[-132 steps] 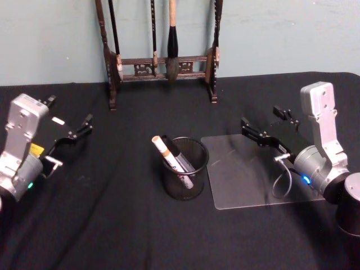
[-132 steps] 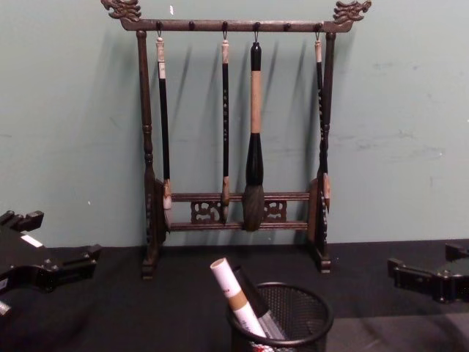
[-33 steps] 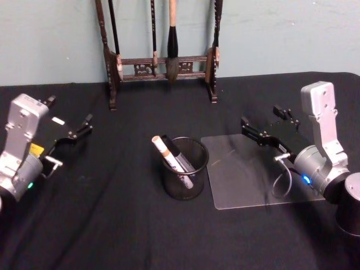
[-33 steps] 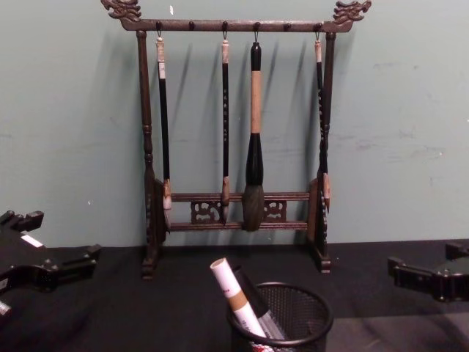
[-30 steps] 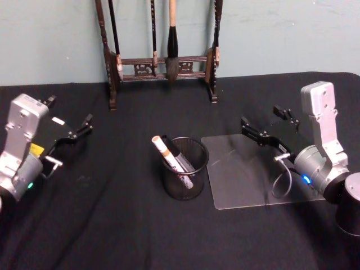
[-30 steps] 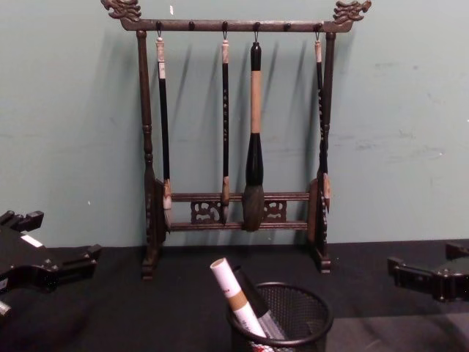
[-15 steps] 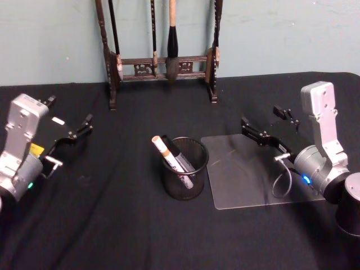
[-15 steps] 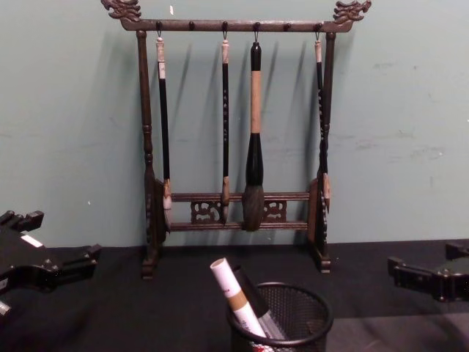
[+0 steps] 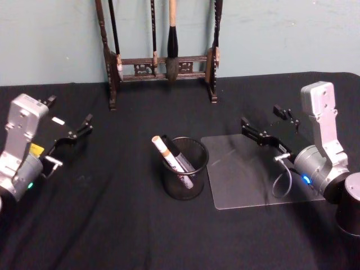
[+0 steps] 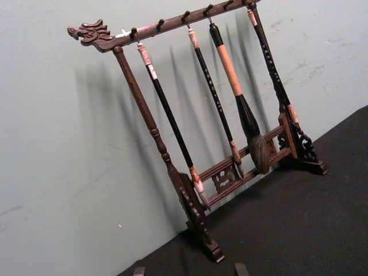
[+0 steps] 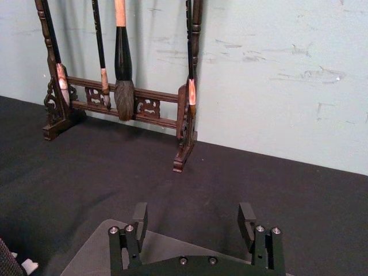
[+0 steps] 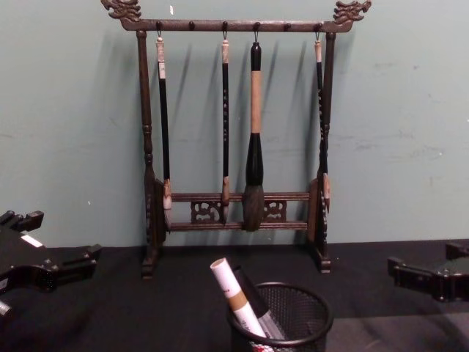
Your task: Pick up the water-based marker from the table and place it into the pen holder.
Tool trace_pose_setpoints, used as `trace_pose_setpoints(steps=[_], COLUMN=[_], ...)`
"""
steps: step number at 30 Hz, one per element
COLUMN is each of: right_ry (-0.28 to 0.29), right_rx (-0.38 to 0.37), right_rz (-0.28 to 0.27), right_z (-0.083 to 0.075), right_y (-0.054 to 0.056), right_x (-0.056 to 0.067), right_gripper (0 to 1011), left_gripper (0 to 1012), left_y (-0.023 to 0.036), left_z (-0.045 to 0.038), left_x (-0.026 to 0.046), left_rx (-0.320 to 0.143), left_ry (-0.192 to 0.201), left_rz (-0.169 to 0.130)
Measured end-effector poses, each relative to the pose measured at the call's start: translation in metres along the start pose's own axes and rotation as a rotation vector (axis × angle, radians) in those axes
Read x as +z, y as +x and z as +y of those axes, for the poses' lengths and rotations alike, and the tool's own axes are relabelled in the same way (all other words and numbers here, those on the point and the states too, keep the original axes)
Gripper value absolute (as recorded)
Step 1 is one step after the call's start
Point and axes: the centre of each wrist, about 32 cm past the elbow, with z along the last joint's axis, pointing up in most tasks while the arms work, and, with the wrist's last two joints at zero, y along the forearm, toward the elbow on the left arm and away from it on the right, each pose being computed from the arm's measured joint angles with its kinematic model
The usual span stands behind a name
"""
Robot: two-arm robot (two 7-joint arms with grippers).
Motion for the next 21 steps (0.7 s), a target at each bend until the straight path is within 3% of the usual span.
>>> trace_pose_setpoints(steps=[21], right_ry=[0.0], right_rx=[0.0], right_rz=[0.0], right_z=[0.0], right_y=[0.0], right_x=[0.0], right_gripper=[1002], left_gripper=[1001], left_y=[0.0], left_z=[0.0], left_x=[0.0], left_rx=[0.0], left_ry=[0.0], left_rz=[0.0])
